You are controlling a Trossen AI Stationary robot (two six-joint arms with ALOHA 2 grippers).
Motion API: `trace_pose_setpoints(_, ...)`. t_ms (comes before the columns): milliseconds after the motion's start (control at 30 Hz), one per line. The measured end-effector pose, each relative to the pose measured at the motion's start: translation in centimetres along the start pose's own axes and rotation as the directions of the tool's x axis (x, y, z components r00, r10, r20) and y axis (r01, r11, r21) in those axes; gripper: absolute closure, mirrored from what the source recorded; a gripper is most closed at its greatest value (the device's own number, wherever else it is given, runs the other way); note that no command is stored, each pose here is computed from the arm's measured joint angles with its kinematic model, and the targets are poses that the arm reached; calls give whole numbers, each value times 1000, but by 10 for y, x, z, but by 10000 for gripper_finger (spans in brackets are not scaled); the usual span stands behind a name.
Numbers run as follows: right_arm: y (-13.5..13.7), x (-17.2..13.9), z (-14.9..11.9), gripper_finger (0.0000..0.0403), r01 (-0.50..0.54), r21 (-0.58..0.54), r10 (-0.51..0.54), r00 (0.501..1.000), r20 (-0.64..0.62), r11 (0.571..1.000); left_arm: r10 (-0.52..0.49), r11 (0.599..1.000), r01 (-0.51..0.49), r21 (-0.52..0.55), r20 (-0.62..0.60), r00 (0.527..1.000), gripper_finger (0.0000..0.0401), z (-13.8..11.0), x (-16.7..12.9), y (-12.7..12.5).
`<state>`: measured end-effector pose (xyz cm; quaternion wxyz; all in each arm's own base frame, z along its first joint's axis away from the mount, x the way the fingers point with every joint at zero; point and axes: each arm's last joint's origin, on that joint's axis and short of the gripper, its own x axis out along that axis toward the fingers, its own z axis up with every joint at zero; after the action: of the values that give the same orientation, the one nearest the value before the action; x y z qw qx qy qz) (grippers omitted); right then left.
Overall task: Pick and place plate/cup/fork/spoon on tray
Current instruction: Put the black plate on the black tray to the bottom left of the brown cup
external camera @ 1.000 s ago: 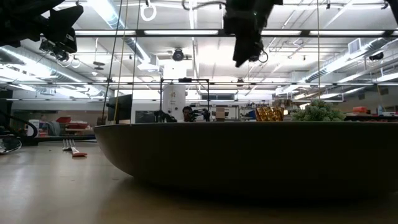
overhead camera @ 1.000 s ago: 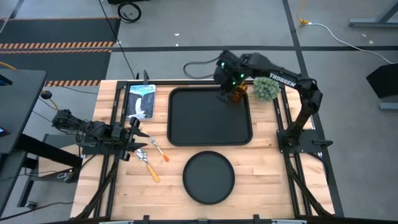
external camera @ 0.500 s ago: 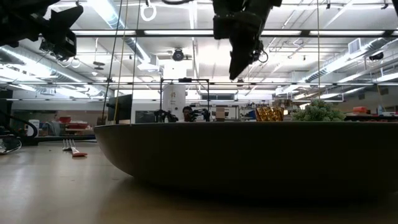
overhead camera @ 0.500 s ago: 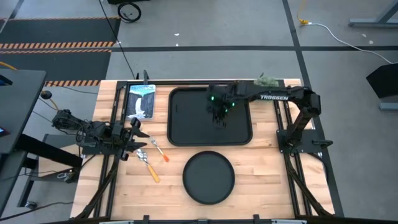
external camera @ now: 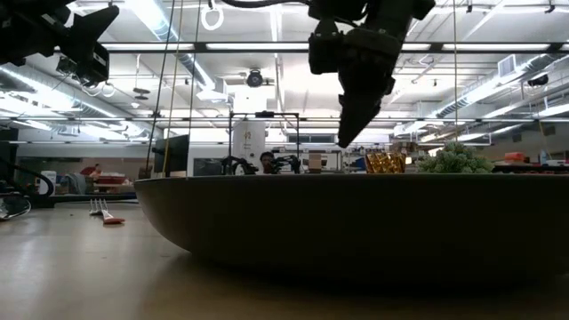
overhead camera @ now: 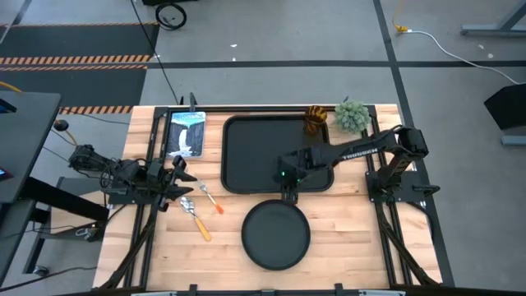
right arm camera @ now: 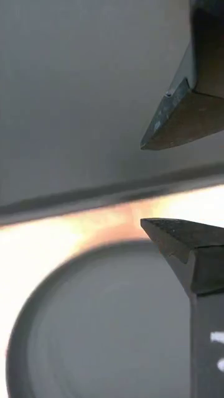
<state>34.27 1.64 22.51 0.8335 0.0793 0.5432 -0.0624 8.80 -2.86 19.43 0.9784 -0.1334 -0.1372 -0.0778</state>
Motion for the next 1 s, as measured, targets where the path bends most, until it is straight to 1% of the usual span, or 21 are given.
trace_pose_setpoints(133, 18, 2, -7, 209, -9, 16, 9, 1000, 5, 1000, 4, 1000, -4, 0, -1, 1000, 236, 0, 0, 0)
trace_pose_setpoints(233, 27, 6, -15, 214, 15, 30, -15, 1000, -6, 999, 7, 1000, -7, 4, -9, 1000, 236, -1, 0, 0)
trace_pose_setpoints(333, 34, 15, -27, 223, 3, 58, -2, 1000, -16, 998, 8, 1000, -8, 11, -8, 1000, 236, -1, 0, 0)
trace_pose_setpoints(400, 37, 22, -37, 230, -1, 95, 3, 1000, -20, 995, 9, 999, -8, 32, -9, 1000, 236, -1, 0, 0)
trace_pose_setpoints(500, 41, 26, -49, 238, 15, 191, -15, 1000, -4, 982, 17, 998, -16, 67, -12, 1000, 236, -1, 0, 1)
trace_pose_setpoints(600, 45, 25, -61, 243, 35, 317, -47, 998, 29, 948, 50, 995, -49, 84, -7, 999, 236, -1, 0, 2)
trace_pose_setpoints(700, 48, 22, -70, 244, 52, 457, -75, 997, 31, 888, 94, 992, -94, 85, 1, 996, 236, -1, 0, 3)
trace_pose_setpoints(733, 50, 22, -74, 244, 59, 487, -79, 997, 21, 872, 107, 991, -107, 85, 3, 994, 236, -1, 0, 3)
trace_pose_setpoints(900, 62, 20, -82, 245, 36, 584, -43, 999, -2, 811, 141, 986, -141, 86, 10, 990, 236, -1, 0, 4)
trace_pose_setpoints(1000, 68, 23, -87, 245, 51, 608, -42, 999, -29, 792, 144, 986, -145, 86, 9, 989, 236, -1, 0, 4)
